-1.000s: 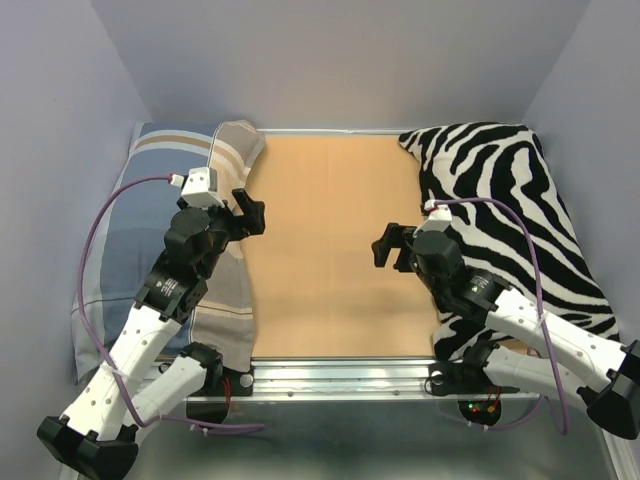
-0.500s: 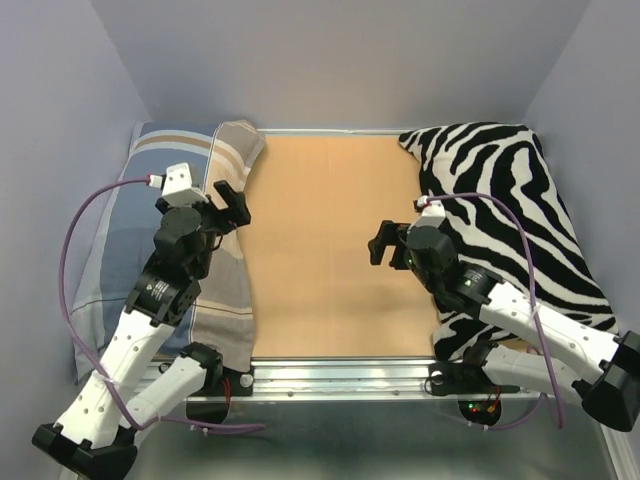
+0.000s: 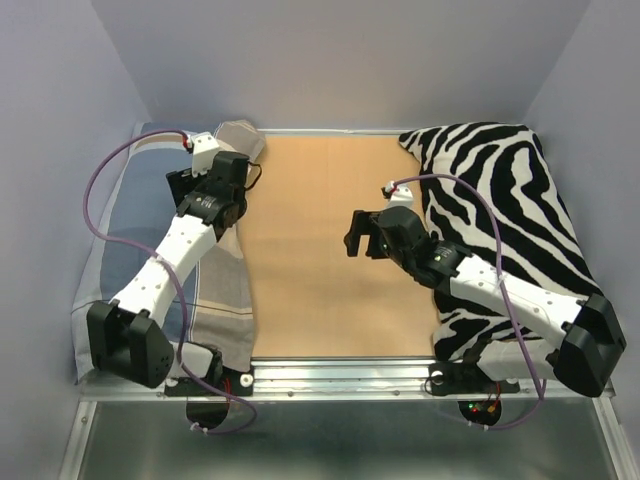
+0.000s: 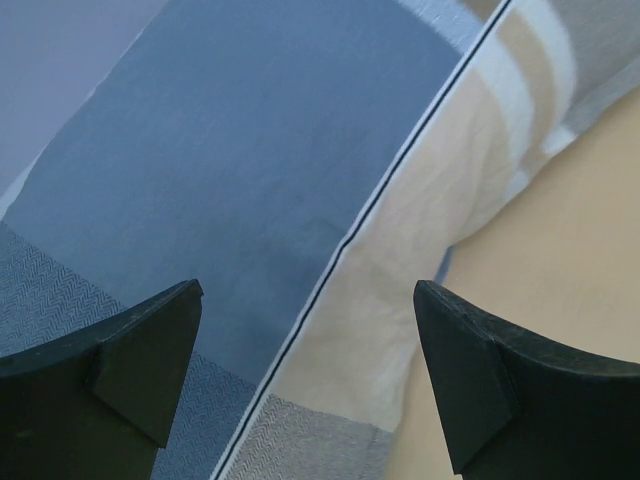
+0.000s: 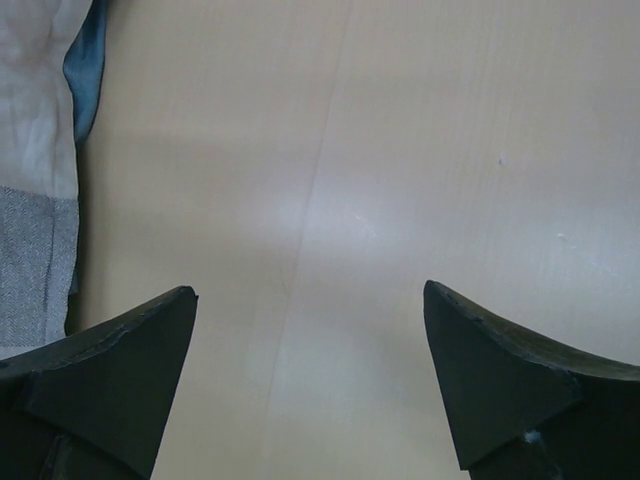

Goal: Remove the pillowcase from the pillow

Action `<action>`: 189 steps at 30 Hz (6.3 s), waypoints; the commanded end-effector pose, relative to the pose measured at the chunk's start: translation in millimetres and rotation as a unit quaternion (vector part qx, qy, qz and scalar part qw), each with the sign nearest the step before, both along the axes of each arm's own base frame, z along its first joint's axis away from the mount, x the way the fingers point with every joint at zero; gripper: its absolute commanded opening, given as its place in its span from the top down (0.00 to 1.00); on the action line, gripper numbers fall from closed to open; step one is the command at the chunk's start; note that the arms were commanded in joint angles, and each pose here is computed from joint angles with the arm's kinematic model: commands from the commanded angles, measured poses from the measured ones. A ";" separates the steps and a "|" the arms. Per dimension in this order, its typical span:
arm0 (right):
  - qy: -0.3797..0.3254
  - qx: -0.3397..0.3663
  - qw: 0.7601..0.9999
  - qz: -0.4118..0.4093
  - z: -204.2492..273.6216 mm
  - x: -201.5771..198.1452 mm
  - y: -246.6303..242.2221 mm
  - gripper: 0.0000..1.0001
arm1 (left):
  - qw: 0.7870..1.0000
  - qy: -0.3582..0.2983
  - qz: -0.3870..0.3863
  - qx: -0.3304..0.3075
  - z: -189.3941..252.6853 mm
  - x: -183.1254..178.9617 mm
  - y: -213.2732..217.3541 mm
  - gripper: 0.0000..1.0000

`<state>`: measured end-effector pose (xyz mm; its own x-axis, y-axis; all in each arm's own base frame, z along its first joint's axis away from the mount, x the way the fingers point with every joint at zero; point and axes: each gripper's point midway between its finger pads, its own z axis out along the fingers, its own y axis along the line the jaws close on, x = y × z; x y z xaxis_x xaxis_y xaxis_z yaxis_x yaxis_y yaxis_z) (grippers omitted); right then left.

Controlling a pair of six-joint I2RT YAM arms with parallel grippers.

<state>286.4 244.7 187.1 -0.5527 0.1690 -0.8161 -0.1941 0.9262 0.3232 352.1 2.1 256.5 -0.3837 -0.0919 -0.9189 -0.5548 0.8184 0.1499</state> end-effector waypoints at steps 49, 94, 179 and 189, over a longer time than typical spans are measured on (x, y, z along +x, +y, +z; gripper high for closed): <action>-0.058 0.175 0.982 -0.038 47.8 108.8 8.1 0.00 | 0.907 -0.054 -0.402 -0.117 78.2 -40.7 -166.0 1.00; -0.237 0.221 0.945 0.049 259.9 12.5 -8.6 0.99 | 0.877 -0.062 -0.467 -0.093 121.6 -31.4 -196.7 1.00; 0.009 -0.021 0.997 0.071 27.8 99.5 101.4 0.10 | 0.942 -0.119 -0.174 -0.260 5.9 113.5 16.1 0.28; 0.033 -0.077 0.996 0.003 -19.7 94.2 62.3 0.10 | 0.940 -0.103 -0.171 -0.276 -12.3 119.8 12.8 0.65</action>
<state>376.4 334.1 185.5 -0.6124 0.0550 -0.7886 -0.2777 0.9191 0.2797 459.8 15.3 221.8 -0.3515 -0.4798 -0.8039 -0.2506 0.8756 -0.4130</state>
